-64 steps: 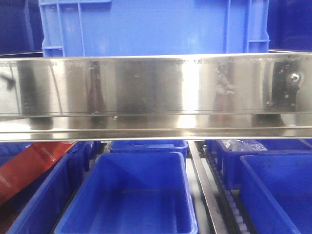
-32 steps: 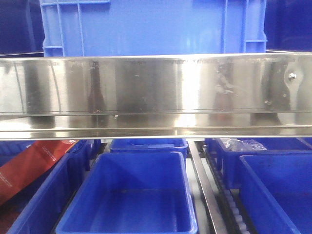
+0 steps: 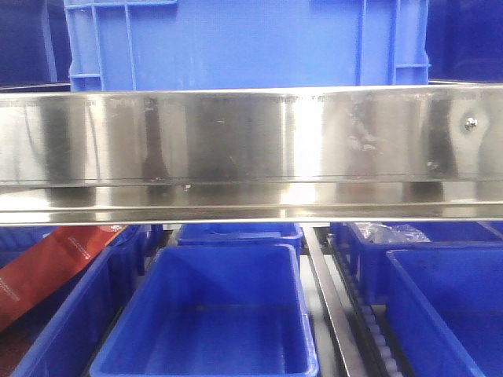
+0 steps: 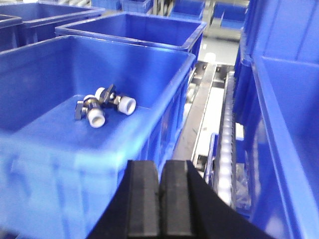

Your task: Place valve from conveyor to right shelf box

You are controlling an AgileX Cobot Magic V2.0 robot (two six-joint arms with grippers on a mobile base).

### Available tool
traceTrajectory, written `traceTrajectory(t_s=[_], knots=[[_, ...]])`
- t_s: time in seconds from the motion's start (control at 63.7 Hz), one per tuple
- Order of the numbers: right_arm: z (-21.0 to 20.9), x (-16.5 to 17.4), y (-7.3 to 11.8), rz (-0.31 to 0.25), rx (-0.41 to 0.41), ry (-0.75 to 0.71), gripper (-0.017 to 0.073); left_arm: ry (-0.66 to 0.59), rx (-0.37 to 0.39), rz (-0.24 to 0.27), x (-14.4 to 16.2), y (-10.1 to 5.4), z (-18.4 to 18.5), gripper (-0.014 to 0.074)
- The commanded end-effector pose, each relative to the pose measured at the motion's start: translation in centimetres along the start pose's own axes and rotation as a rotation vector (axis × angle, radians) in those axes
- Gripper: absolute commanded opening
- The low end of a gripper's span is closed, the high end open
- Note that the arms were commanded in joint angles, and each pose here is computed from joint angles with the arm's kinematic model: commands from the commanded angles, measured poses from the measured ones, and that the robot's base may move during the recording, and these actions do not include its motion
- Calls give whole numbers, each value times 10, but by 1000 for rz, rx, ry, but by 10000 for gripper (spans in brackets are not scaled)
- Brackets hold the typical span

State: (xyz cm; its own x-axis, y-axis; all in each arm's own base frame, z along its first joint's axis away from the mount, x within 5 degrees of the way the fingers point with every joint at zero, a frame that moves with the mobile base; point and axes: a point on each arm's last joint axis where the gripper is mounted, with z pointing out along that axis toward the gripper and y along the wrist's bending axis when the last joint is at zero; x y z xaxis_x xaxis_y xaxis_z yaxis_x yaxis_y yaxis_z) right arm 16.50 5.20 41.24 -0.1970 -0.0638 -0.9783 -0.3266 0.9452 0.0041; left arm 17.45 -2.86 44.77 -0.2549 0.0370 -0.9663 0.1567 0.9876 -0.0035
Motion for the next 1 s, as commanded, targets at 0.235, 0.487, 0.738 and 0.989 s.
traceTrajectory(t_s=[0.235,0.487,0.738,0.989], knots=[[-58,74,2,-5,26,-134,-155,-192,1,-10,92,1,-58,-111],[-80,105,3,-7,27,-186,-155,-288,3,-10,148,1,-80,-111],[-80,106,3,-7,27,-188,-155,-362,4,-9,169,1,-84,-111],[-81,106,3,-7,27,-188,-155,-354,4,-9,170,1,-84,-111]])
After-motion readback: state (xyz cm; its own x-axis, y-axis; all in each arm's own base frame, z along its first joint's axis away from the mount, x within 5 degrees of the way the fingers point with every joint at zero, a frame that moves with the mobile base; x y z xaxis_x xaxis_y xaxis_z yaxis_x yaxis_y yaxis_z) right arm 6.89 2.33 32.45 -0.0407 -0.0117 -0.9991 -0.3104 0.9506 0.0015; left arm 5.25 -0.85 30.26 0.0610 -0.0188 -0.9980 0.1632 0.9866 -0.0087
